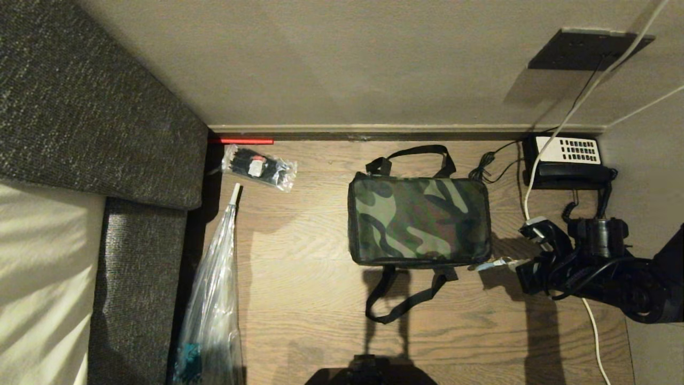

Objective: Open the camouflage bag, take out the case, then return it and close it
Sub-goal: Open the top of the storage box

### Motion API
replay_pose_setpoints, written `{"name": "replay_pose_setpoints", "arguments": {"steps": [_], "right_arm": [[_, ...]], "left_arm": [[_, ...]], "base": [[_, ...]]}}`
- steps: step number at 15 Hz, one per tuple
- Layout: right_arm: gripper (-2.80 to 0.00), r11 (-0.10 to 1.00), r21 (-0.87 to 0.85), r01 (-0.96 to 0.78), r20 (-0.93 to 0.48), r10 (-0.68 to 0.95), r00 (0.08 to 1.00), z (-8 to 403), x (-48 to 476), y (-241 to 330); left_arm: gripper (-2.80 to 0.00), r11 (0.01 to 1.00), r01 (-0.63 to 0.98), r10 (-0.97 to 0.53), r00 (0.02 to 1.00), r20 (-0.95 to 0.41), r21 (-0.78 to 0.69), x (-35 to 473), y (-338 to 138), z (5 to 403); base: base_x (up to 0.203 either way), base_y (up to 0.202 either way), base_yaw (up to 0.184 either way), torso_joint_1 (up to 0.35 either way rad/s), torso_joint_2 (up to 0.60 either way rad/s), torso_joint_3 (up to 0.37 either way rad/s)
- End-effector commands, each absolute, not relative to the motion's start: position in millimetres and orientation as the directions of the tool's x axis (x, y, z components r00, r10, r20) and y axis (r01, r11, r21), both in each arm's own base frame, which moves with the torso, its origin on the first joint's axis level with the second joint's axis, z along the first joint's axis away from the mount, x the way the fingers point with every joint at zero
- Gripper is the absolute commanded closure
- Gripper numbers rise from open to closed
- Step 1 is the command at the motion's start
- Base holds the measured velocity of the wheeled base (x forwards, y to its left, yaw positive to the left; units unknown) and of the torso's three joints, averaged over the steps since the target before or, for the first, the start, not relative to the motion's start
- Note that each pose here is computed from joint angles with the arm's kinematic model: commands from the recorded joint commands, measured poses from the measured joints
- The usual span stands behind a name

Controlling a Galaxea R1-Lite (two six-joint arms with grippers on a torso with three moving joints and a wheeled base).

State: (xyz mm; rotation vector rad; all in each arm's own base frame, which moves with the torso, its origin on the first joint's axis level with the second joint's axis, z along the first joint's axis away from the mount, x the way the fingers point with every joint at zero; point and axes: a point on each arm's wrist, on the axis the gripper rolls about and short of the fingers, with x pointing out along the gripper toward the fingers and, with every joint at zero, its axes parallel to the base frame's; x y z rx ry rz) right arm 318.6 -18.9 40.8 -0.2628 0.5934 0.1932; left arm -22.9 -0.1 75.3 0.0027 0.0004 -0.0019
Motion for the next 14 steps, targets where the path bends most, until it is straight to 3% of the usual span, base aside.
{"name": "replay_pose_setpoints", "arguments": {"steps": [1, 14], "right_arm": [[0.0, 0.95, -0.192, -0.247, -0.57, 0.097, 0.816, 40, 320, -21], [0.0, 0.949, -0.215, -0.231, -0.489, 0.1, 0.867, 61, 335, -22]], "left_arm": [[0.0, 1.0, 0.002, -0.002, 1.0, -0.005, 0.003, -23, 0, 74], [0.0, 1.0, 0.002, -0.002, 1.0, -0.005, 0.003, -23, 0, 74]], "base": [[0.0, 0.0, 0.0, 0.0, 0.0, 0.0], [0.0, 0.0, 0.0, 0.0, 0.0, 0.0]]}}
